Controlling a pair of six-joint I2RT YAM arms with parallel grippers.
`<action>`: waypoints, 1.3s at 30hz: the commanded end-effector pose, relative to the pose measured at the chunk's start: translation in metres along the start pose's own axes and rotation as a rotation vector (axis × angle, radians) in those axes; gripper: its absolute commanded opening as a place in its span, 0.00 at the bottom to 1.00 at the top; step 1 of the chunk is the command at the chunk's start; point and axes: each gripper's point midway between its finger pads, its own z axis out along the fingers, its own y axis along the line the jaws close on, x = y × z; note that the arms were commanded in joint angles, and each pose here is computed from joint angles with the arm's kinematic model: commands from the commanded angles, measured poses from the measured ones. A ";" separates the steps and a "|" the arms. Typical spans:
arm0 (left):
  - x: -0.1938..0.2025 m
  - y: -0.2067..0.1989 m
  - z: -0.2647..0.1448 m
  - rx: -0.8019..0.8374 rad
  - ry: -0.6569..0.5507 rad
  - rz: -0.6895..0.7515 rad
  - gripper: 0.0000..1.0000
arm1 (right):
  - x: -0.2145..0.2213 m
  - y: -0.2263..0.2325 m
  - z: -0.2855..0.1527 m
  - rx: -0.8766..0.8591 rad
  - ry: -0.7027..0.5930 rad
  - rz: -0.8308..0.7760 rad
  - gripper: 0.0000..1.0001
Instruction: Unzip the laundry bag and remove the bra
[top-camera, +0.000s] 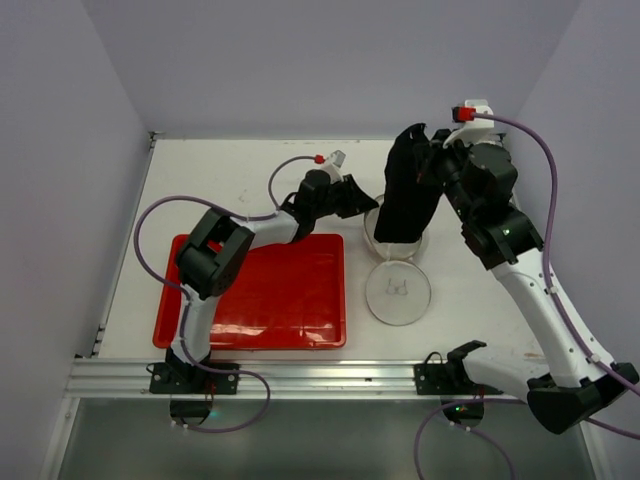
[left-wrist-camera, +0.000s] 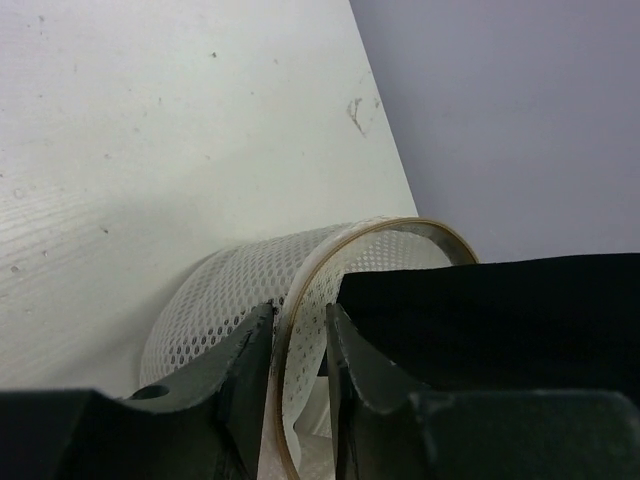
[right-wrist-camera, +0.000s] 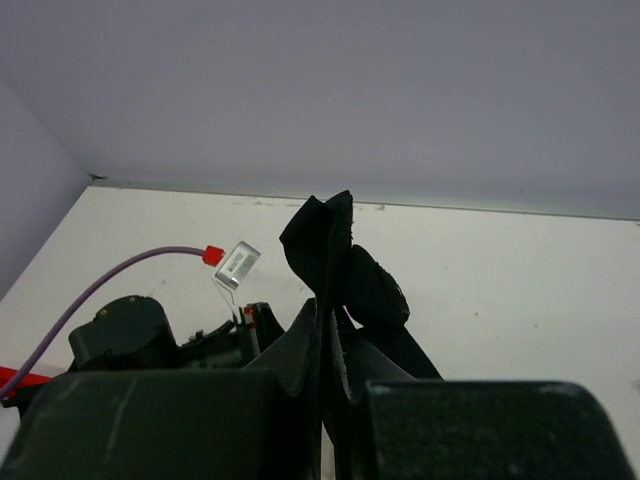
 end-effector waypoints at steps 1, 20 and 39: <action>-0.022 -0.034 -0.005 0.085 -0.043 0.039 0.32 | -0.041 0.004 -0.019 -0.022 -0.079 -0.019 0.00; -0.046 -0.066 -0.030 0.077 -0.081 0.078 0.49 | -0.137 0.052 -0.034 -0.228 -0.259 0.049 0.00; -0.141 -0.076 -0.208 -0.145 -0.365 0.137 0.81 | -0.199 0.123 -0.099 -0.630 -0.264 0.180 0.00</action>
